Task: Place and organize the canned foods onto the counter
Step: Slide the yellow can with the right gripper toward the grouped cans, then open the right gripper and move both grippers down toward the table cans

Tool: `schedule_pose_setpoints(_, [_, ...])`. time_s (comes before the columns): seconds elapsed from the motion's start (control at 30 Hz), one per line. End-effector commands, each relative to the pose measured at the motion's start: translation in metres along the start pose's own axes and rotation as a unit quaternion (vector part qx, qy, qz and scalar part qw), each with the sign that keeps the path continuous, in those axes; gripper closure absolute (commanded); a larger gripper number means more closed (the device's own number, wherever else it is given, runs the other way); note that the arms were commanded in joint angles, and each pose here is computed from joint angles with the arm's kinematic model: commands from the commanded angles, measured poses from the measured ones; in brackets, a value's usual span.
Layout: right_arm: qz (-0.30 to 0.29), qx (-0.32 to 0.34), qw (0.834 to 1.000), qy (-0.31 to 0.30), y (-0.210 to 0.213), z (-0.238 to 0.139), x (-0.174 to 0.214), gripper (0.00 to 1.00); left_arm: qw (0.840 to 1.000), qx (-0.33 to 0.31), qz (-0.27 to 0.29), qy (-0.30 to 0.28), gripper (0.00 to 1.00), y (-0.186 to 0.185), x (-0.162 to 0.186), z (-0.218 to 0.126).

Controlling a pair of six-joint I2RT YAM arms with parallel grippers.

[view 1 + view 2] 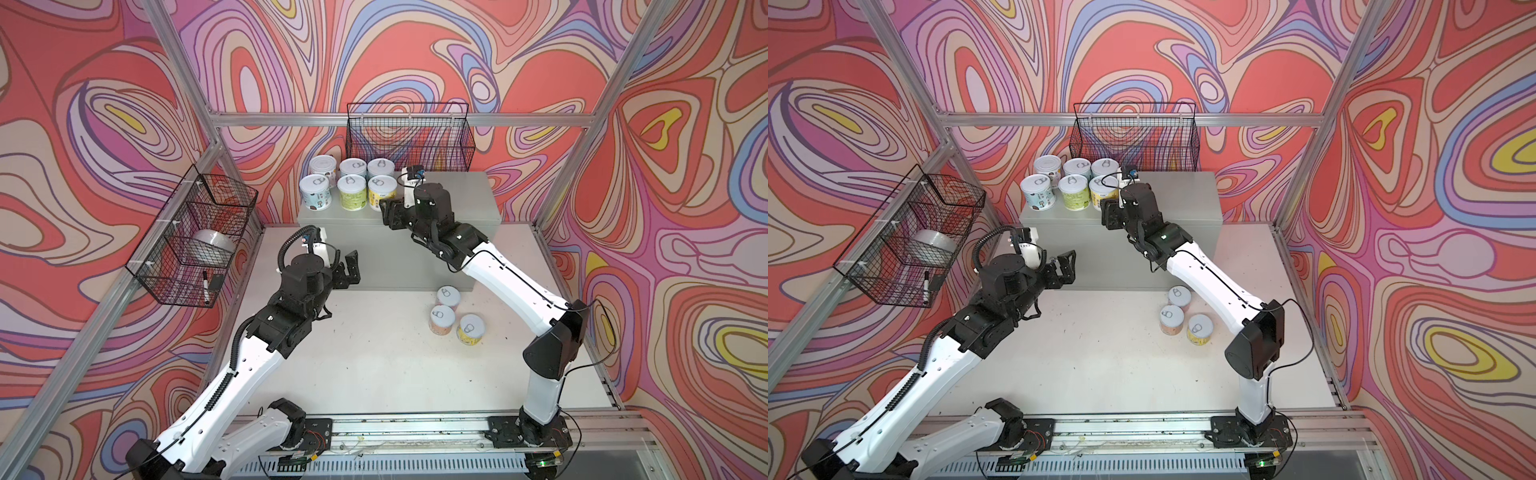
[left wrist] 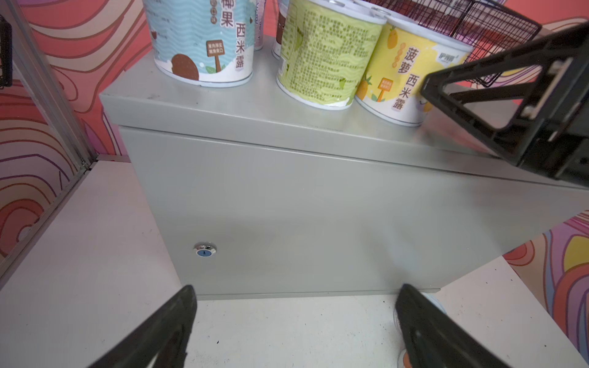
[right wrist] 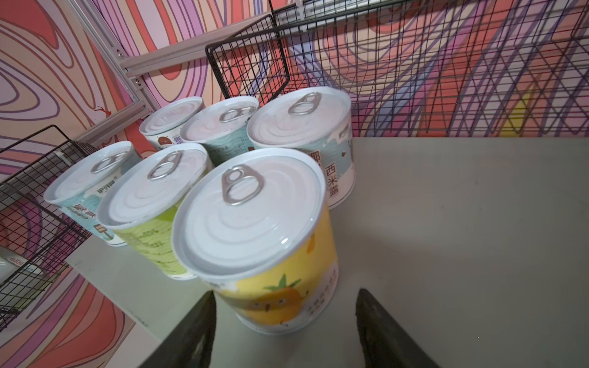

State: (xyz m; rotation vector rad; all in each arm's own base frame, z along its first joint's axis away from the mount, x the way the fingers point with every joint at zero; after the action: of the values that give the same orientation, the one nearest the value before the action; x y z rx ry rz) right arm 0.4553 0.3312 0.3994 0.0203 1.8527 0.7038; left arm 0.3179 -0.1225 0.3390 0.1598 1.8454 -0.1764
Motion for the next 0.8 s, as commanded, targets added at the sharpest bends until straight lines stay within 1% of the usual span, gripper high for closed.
schedule_pose_setpoints(0.0, [-0.004, 0.002, 1.0, -0.012, 0.003, -0.031, -0.015, 0.29, 0.999, 0.044, 0.011, 0.009, 0.0, -0.013, 0.01, 0.001])
schedule_pose_setpoints(0.03, [-0.009, 0.003, 1.0, -0.018, 0.004, -0.045, -0.02, 0.28, 0.998, 0.055, 0.008, 0.009, 0.0, -0.016, 0.012, 0.002])
schedule_pose_setpoints(0.13, [-0.036, 0.031, 0.999, -0.014, -0.005, -0.078, -0.017, 0.24, 0.996, 0.091, -0.005, 0.006, 0.0, -0.027, 0.022, 0.002])
schedule_pose_setpoints(0.23, [-0.063, 0.077, 0.995, -0.001, -0.022, -0.113, -0.003, 0.2, 0.993, 0.121, -0.017, 0.006, 0.0, -0.038, 0.038, 0.003])
schedule_pose_setpoints(0.33, [-0.072, 0.13, 0.989, 0.023, -0.054, -0.146, 0.02, 0.18, 0.99, 0.136, -0.023, -0.007, 0.0, -0.047, 0.053, 0.006])
schedule_pose_setpoints(0.43, [-0.067, 0.183, 0.98, 0.052, -0.094, -0.177, 0.054, 0.12, 0.987, 0.159, -0.011, -0.029, 0.0, -0.065, 0.066, 0.007])
schedule_pose_setpoints(0.53, [-0.047, 0.223, 0.97, 0.081, -0.129, -0.205, 0.088, 0.09, 0.984, 0.175, 0.003, -0.029, 0.0, -0.083, 0.077, 0.008])
schedule_pose_setpoints(0.63, [-0.027, 0.245, 0.964, 0.097, -0.151, -0.232, 0.117, 0.05, 0.982, 0.186, 0.004, -0.021, 0.0, -0.095, 0.087, 0.01])
schedule_pose_setpoints(0.77, [-0.019, 0.292, 0.949, 0.114, -0.179, -0.265, 0.15, 0.02, 0.98, 0.198, -0.011, -0.027, 0.0, -0.1, 0.098, 0.012])
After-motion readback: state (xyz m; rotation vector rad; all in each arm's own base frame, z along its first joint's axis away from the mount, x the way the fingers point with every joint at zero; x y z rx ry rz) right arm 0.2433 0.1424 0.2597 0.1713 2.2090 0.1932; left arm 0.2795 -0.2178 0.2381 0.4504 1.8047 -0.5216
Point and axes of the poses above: each gripper's point midway between its finger pads, its own z axis out along the fingers, its own y axis along the line the jaws close on, x = y × z, the point moved 1 cm from there along -z, back along the fingers, and after that the axes turned 13 degrees about z, right-handed, at the moved point
